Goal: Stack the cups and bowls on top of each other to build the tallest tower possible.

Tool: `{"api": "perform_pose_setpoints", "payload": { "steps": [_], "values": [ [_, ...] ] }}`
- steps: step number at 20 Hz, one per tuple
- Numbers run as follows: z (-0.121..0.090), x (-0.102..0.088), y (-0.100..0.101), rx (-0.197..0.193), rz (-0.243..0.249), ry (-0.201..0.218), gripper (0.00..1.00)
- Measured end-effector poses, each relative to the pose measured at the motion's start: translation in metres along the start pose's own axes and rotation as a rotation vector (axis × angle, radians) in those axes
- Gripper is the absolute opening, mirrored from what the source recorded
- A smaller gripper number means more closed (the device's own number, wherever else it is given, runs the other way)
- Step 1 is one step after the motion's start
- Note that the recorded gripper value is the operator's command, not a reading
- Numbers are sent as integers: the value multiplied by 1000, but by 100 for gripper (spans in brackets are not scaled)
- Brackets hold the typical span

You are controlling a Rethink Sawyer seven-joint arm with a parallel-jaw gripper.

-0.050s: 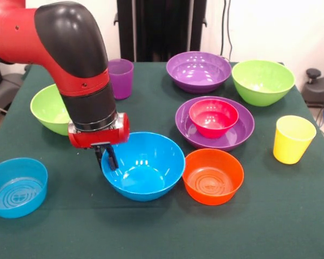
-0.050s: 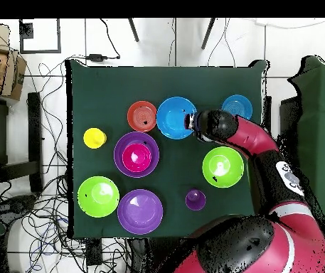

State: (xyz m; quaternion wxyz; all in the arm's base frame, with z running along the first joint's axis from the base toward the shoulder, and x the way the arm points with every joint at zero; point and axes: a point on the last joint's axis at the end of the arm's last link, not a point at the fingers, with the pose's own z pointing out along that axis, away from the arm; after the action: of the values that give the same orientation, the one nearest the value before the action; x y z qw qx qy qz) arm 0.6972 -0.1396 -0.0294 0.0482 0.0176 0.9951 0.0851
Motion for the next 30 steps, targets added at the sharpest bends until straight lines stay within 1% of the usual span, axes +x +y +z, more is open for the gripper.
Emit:
{"api": "perform_pose_setpoints", "payload": {
  "steps": [7,13,19,24,25,30],
  "values": [
    [-7,-5,1,3,-5,-11,0],
    [-21,-15,7,17,-21,-31,0],
    [-41,-30,27,45,-65,-56,0],
    [-50,-35,35,61,-84,-65,0],
    [-57,-38,41,71,-96,-70,0],
    [-77,-40,50,92,-117,-80,0]
  ]
}}
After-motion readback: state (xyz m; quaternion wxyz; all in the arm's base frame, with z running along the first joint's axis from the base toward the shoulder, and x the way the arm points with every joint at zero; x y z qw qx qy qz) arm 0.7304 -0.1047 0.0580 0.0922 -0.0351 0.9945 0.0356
